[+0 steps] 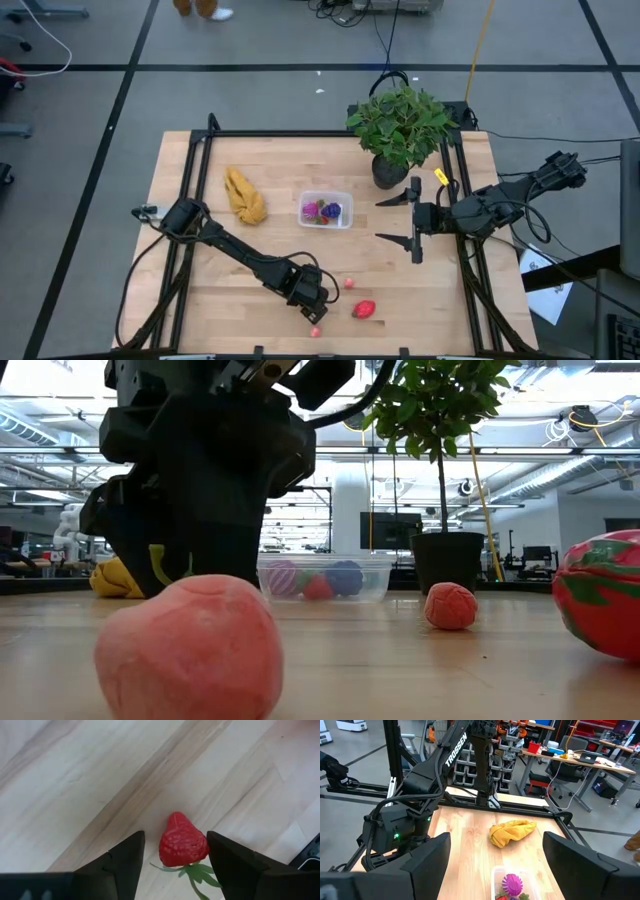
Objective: Pick and placing Produce into tupperware
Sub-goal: Put the red strawberry into the transparent bin
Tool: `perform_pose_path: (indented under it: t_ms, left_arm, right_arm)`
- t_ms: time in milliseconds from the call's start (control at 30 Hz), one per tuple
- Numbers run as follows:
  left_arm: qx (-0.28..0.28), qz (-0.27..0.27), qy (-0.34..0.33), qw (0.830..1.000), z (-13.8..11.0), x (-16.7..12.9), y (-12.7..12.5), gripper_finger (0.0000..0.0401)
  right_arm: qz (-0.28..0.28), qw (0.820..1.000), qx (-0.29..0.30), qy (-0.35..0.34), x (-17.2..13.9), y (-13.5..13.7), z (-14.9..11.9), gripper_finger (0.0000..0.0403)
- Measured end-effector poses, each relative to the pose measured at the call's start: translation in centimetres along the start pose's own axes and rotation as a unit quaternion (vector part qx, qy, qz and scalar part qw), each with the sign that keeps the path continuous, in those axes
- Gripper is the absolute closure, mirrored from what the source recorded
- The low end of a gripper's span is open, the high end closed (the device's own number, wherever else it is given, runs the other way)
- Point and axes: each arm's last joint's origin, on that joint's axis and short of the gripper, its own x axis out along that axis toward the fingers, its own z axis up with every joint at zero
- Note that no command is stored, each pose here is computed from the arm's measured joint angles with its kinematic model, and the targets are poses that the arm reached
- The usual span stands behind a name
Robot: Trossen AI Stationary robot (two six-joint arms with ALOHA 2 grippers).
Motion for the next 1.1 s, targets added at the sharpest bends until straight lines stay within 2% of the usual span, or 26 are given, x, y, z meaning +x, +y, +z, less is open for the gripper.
perform_pose_path:
  t_ms: [133, 367, 467, 567, 800, 1100]
  left_arm:
    - [0.000, 0.002, 0.000, 1.000, -0.01, 0.00, 0.03, 0.0186]
    - [0.011, 0.000, -0.001, 1.000, 0.01, 0.00, -0.01, 0.0260]
    - [0.014, -0.005, -0.003, 1.000, 0.04, 0.00, -0.09, 0.0275]
    - [0.016, -0.005, -0.004, 1.000, 0.04, 0.01, -0.09, 0.0268]
    - [0.015, -0.006, -0.006, 1.000, 0.06, 0.06, -0.11, 0.0226]
    - [0.040, -0.017, -0.006, 0.999, 0.71, -0.55, -0.09, 0.0242]
  right_arm:
    - [0.000, 1.000, 0.000, 0.000, 0.00, 0.00, 0.00, 0.0094]
    - [0.000, 1.000, 0.000, 0.000, 0.00, 0.00, 0.00, 0.0094]
    - [0.000, 1.000, 0.000, 0.000, 0.00, 0.00, 0.00, 0.0094]
    - [0.000, 1.000, 0.000, 0.000, 0.00, 0.00, 0.00, 0.0094]
    - [0.000, 1.000, 0.000, 0.000, 0.00, 0.00, 0.00, 0.0094]
    - [0.000, 1.000, 0.000, 0.000, 0.00, 0.00, 0.00, 0.0094]
